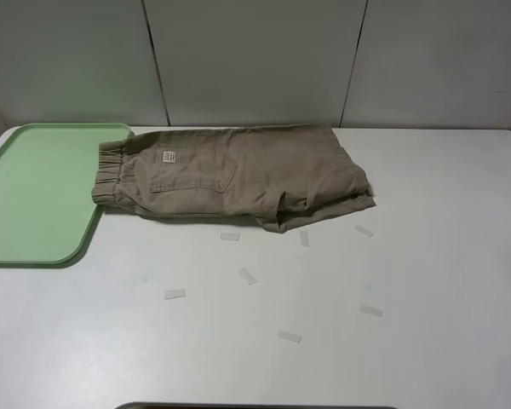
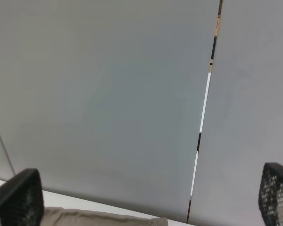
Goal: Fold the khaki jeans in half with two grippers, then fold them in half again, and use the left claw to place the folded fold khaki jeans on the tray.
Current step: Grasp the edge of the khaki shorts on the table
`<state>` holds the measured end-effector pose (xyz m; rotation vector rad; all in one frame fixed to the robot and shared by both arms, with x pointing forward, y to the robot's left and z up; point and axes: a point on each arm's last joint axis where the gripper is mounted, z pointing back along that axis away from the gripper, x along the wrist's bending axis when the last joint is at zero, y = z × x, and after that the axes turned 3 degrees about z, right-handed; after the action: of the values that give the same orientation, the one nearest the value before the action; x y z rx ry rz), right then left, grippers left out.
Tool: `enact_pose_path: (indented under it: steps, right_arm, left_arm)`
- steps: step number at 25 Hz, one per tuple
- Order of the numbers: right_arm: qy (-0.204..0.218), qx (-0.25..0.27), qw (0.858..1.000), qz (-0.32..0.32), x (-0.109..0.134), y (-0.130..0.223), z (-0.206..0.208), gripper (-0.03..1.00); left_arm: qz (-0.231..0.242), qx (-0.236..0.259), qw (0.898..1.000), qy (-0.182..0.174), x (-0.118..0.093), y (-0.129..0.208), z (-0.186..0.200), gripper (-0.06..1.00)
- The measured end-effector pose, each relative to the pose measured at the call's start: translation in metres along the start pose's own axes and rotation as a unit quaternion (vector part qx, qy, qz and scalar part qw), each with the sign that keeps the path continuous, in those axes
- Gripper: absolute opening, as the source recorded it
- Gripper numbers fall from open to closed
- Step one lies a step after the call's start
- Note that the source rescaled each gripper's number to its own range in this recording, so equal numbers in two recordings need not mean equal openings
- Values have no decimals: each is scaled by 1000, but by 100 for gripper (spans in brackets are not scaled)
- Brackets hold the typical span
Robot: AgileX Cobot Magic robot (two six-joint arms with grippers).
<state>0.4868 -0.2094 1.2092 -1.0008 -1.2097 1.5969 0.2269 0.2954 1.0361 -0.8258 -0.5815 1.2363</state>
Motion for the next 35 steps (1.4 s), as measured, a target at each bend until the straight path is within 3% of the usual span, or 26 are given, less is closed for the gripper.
enact_pose_path:
  steps: [6, 11, 18, 26, 35]
  right_arm:
    - [0, 1, 1000, 0, 0, 0, 0, 100]
    - [2, 14, 1000, -1, 0, 2, 0, 100]
    - [-4, 105, 994, -37, 3, 23, -13, 100]
    - [-50, 240, 964, -103, 20, 63, -48, 100]
    - [-70, 329, 933, -130, 32, 98, -79, 100]
  left_arm:
    - [30, 0, 999, -42, 8, 0, 0, 89]
    - [28, 0, 998, -47, 9, 0, 0, 89]
    - [28, 0, 998, -47, 9, 0, 0, 89]
    - [28, 0, 998, -47, 9, 0, 0, 89]
    - [28, 0, 998, -47, 9, 0, 0, 88]
